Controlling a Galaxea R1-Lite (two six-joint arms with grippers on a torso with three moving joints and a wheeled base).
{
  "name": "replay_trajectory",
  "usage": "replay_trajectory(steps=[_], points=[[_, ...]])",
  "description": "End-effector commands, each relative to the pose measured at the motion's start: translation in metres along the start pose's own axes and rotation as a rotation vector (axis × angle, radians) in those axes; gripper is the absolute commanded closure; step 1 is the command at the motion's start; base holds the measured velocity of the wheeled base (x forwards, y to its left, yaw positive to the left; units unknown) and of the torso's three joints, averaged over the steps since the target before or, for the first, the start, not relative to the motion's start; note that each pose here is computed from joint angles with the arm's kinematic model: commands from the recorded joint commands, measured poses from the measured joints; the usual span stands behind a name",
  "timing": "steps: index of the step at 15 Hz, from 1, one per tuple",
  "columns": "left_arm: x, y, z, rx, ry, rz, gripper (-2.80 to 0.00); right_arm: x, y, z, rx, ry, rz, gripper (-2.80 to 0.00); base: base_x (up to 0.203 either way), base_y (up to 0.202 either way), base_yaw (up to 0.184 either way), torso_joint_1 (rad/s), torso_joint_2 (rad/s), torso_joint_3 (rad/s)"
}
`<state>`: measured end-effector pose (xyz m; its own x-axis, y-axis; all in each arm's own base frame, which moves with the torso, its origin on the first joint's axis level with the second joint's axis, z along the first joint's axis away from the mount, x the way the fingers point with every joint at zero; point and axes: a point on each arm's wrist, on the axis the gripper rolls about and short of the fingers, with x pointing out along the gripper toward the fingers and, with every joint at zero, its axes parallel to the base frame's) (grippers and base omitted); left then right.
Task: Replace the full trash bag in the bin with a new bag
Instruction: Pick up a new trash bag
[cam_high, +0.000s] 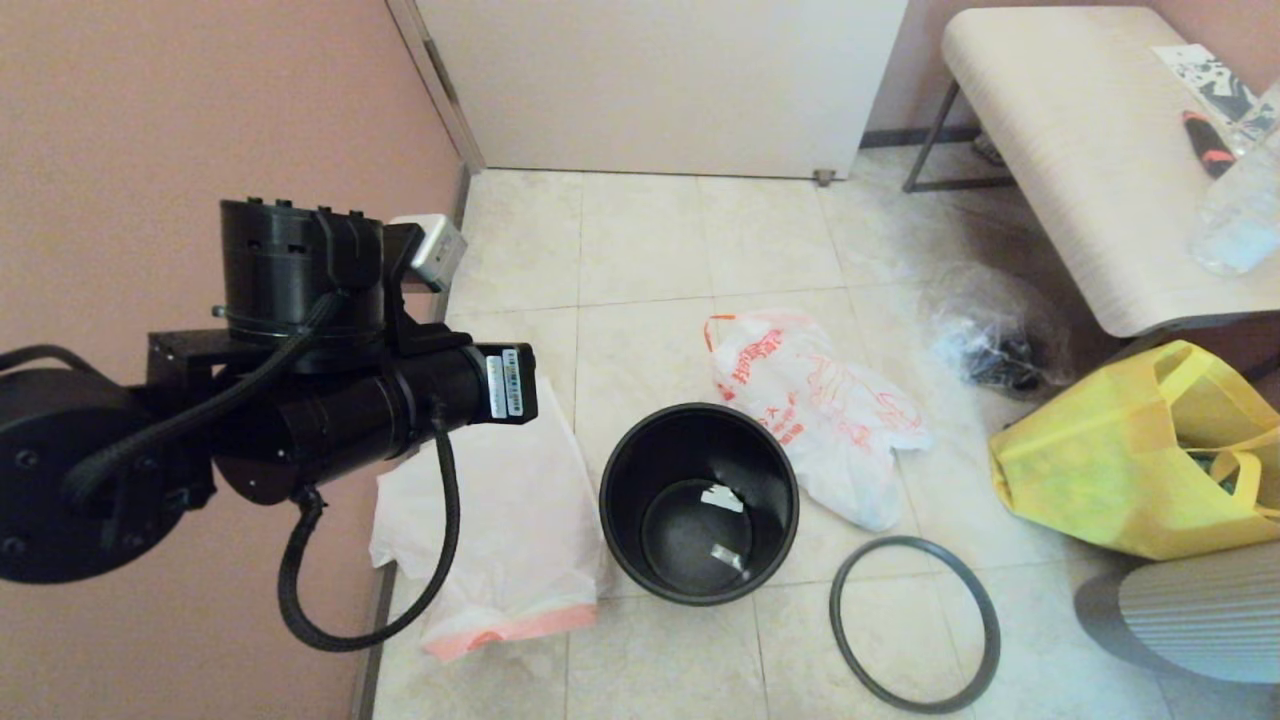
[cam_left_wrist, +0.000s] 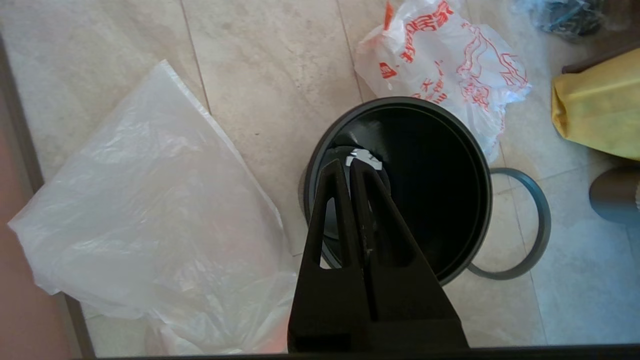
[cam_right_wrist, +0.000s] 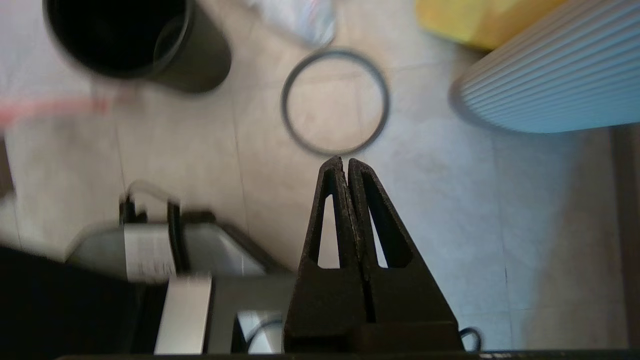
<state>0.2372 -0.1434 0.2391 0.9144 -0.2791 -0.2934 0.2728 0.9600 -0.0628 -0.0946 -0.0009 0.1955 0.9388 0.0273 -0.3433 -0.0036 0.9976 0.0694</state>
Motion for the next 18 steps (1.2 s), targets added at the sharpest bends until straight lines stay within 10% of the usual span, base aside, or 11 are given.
replay_trajectory(steps=[1, 9, 18], points=[[-0.001, 0.000, 0.001, -0.003, -0.007, 0.000, 0.00, 0.000, 0.002, -0.018, -0.016, -0.037, 0.029, 0.00, 0.000, 0.000, 0.000, 0.000, 0.00, 0.000], [0.004, 0.000, 0.005, -0.022, -0.033, 0.005, 0.00, 0.100, -0.003, -0.079, -0.204, -0.361, 0.095, 0.00, 0.000, 0.000, 0.000, 0.000, 0.00, 0.000], [0.031, 0.014, -0.008, -0.017, 0.033, 0.072, 0.00, 0.108, -0.008, -0.087, -0.055, -0.353, -0.027, 0.00, 0.000, 0.000, 0.000, 0.000, 0.00, 0.000]])
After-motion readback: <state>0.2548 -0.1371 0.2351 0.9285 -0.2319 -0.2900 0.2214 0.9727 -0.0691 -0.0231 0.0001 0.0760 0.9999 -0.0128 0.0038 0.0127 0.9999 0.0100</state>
